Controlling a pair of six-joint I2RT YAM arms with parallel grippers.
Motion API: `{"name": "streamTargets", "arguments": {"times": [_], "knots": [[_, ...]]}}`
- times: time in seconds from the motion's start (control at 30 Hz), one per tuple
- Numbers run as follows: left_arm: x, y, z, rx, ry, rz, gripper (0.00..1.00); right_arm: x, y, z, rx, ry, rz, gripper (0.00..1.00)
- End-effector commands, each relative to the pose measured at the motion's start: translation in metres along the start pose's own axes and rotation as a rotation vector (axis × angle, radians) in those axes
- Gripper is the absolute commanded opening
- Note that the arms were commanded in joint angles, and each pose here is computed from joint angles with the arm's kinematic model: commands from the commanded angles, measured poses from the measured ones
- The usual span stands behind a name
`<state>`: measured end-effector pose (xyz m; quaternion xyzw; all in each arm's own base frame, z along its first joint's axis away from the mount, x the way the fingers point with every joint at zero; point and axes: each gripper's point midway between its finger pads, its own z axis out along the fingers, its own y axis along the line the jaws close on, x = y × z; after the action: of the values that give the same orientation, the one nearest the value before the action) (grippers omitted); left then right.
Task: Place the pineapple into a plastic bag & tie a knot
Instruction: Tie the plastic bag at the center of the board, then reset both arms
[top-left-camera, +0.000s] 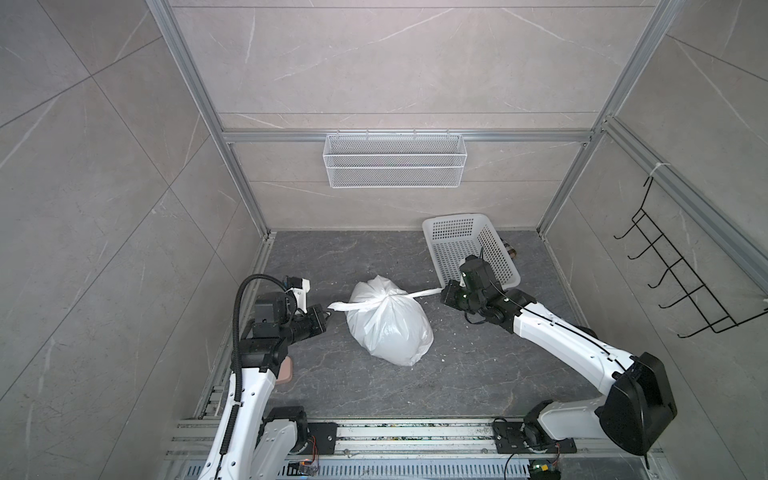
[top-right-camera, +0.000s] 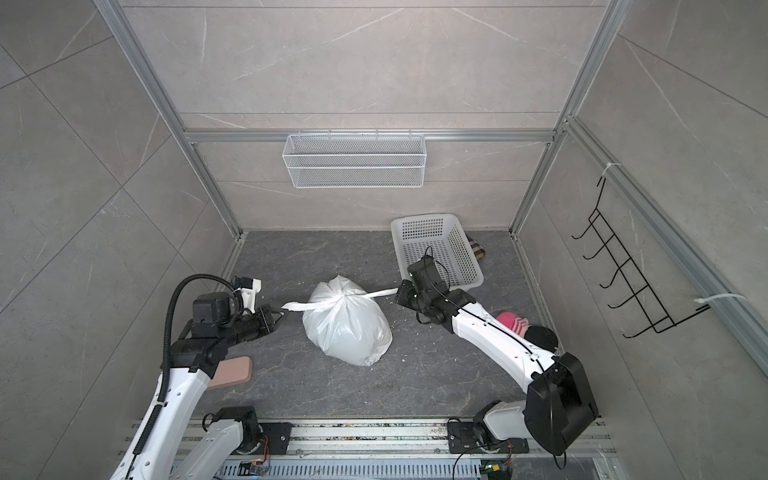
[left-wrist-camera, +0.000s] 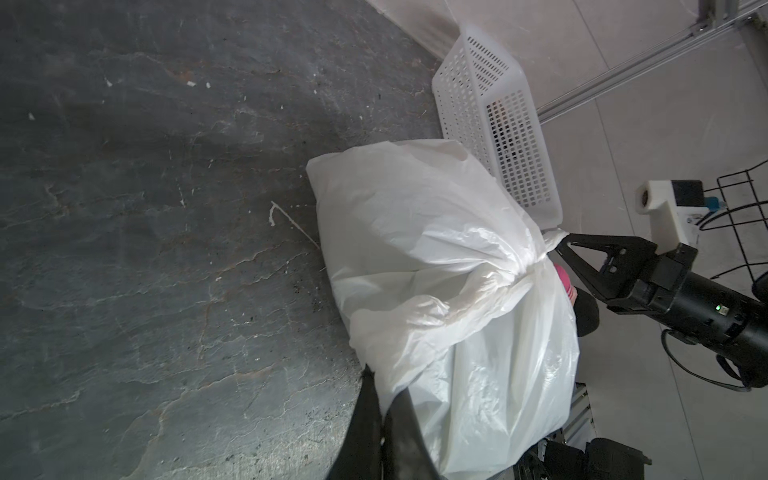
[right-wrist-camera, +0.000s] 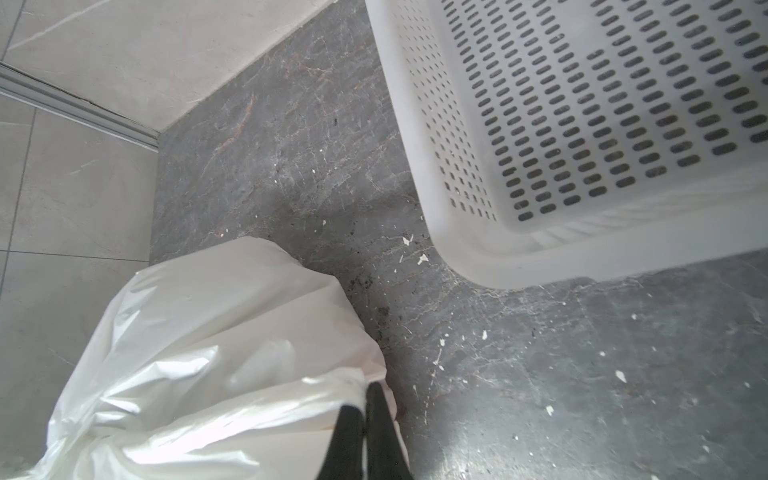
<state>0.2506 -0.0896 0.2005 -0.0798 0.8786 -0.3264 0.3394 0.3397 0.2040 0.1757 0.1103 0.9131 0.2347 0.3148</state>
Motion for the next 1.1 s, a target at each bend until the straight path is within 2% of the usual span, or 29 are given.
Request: {"name": "streamTargets", "arguments": {"times": [0.0,0.03,0.07,0.1,0.13,0.17,0.2,0.27,0.33,0.37,0.47,0.53,0.6,0.67,0.77,0.83,0.87,0.97,1.07], "knots": [[-0.029,0.037,-0.010,-0.183,-0.176,-0.040,0.00,-0.040,-0.047,-0.009,0.163,-0.152,-0.020,0.00],[-0.031,0.029,-0.009,-0.141,-0.172,-0.021,0.13,-0.039,-0.020,-0.006,0.033,-0.117,-0.081,0.00],[-0.034,0.024,-0.011,-0.130,-0.174,-0.001,0.35,-0.036,0.004,-0.004,-0.081,-0.085,-0.135,0.00],[-0.037,0.023,-0.016,-0.143,-0.182,0.014,0.51,-0.029,0.029,-0.003,-0.204,-0.022,-0.199,0.00],[-0.041,0.019,-0.021,-0.147,-0.199,0.035,0.60,-0.023,0.046,-0.004,-0.262,0.025,-0.240,0.00],[-0.046,0.016,-0.027,-0.157,-0.223,0.051,0.63,-0.018,0.059,-0.005,-0.309,0.054,-0.280,0.00],[-0.054,0.014,-0.036,-0.177,-0.265,0.061,0.69,-0.011,0.070,-0.004,-0.353,0.081,-0.318,0.05],[-0.070,0.005,-0.053,-0.186,-0.347,0.086,0.78,-0.003,0.085,-0.006,-0.417,0.100,-0.362,0.23],[-0.086,-0.002,-0.067,-0.205,-0.426,0.105,0.81,-0.007,0.094,-0.013,-0.450,0.086,-0.379,0.42],[-0.093,-0.002,-0.072,-0.222,-0.454,0.109,0.83,-0.010,0.101,-0.019,-0.479,0.071,-0.388,0.49],[-0.113,0.010,-0.082,-0.328,-0.517,0.096,0.85,-0.024,0.121,-0.044,-0.552,0.013,-0.419,0.64],[-0.122,0.018,-0.083,-0.383,-0.534,0.084,0.86,-0.035,0.128,-0.059,-0.561,-0.037,-0.449,0.69],[-0.132,0.024,-0.083,-0.422,-0.557,0.073,0.87,-0.052,0.122,-0.071,-0.491,-0.122,-0.462,0.74],[-0.139,0.035,-0.082,-0.473,-0.587,0.057,0.88,-0.077,0.102,-0.082,-0.333,-0.247,-0.462,0.81],[-0.145,0.061,-0.086,-0.591,-0.662,0.023,0.93,-0.121,0.046,-0.099,0.009,-0.479,-0.412,0.97],[-0.146,0.081,-0.089,-0.675,-0.724,0.004,1.00,-0.142,0.008,-0.110,0.238,-0.609,-0.399,0.99],[-0.143,0.094,-0.089,-0.720,-0.751,-0.002,1.00,-0.149,-0.012,-0.115,0.356,-0.669,-0.400,0.99],[-0.131,0.119,-0.080,-0.785,-0.801,0.027,1.00,-0.151,-0.054,-0.110,0.534,-0.717,-0.407,0.99],[-0.115,0.144,-0.067,-0.849,-0.786,0.052,1.00,-0.139,-0.091,-0.097,0.618,-0.723,-0.394,0.99]]}}
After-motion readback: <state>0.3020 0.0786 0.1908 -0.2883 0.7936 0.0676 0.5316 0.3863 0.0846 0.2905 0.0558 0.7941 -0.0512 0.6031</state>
